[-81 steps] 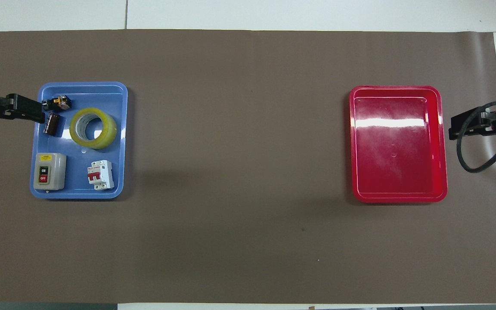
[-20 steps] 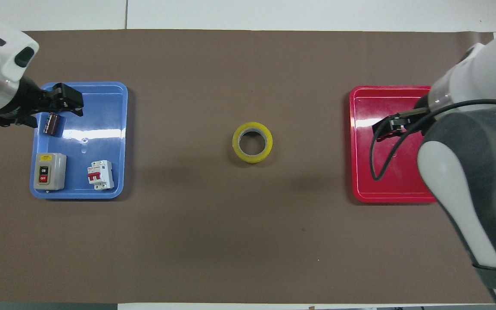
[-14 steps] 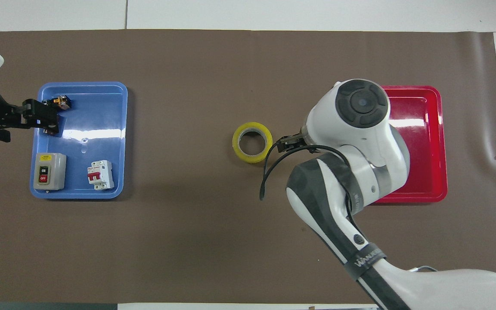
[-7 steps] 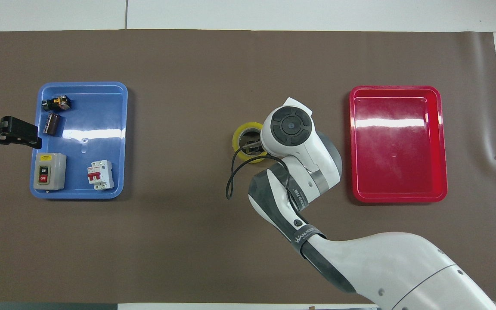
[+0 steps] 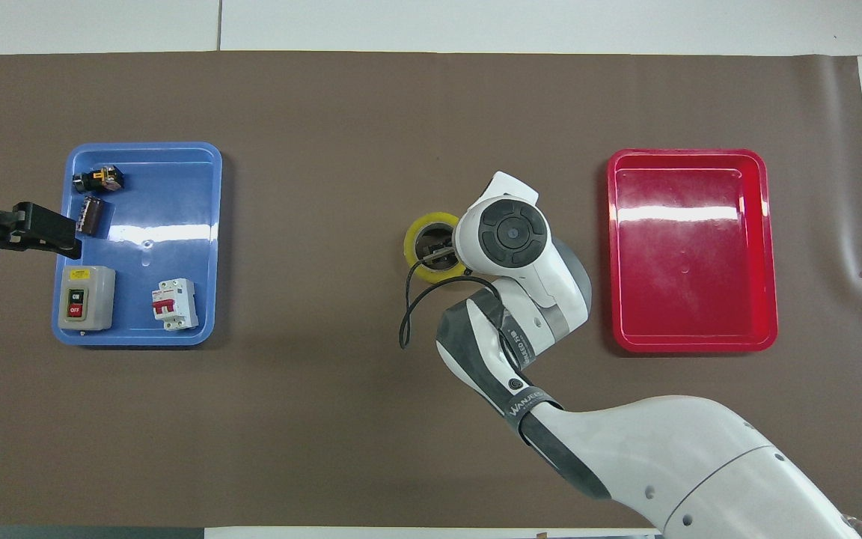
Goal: Place and move tape with both arms
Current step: 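Grasp the tape with the right gripper and carry it to the red tray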
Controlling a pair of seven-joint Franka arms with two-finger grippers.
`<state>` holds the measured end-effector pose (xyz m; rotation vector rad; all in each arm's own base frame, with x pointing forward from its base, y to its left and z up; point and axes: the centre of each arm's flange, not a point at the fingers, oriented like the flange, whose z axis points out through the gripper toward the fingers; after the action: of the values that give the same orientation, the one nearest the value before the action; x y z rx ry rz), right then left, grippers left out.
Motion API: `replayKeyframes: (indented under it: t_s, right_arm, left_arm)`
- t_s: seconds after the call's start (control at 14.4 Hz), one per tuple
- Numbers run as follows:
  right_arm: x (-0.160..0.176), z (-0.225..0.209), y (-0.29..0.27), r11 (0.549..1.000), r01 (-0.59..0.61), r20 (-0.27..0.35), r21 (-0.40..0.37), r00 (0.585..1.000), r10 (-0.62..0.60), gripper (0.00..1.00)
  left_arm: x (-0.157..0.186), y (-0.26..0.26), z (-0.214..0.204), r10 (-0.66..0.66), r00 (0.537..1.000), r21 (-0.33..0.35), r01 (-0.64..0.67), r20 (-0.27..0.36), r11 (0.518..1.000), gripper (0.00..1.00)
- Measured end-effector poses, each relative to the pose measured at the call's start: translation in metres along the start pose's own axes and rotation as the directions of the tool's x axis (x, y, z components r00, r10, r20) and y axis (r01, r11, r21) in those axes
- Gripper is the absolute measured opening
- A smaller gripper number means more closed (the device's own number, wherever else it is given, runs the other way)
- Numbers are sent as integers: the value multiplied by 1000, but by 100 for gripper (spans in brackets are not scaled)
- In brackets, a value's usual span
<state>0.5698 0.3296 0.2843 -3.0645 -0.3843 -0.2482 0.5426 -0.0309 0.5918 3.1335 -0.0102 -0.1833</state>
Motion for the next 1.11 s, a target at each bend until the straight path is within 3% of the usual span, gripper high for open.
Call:
replayKeyframes:
  t_s: [0.21, 0.49, 0.63, 0.83, 1.11]
  right_arm:
    - [3, 3, 7, 1000, -11, -7, 0, 1000, 11, 85]
    - [11, -9, 6, 1000, -12, 2, -5, 1000, 12, 37]
    - [17, -19, 9, 1000, -17, 27, -18, 999, 18, 21]
    - [33, -51, 37, 995, -29, 141, -97, 989, 43, 21]
    - [31, -137, 159, 991, 79, 217, -110, 975, -54, 21]
  left_arm:
    - [-1, 0, -2, -1, 1000, 0, 1, -3, 1000, 100]
    - [-1, 1, -2, 1, 1000, 0, -1, -4, 1000, 100]
    - [-1, 2, -3, 3, 1000, 0, -3, -11, 1000, 100]
    - [3, 2, -9, 4, 999, -2, -4, -53, 1000, 100]
    - [4, 3, -10, 11, 998, -3, -11, -58, 1000, 100]
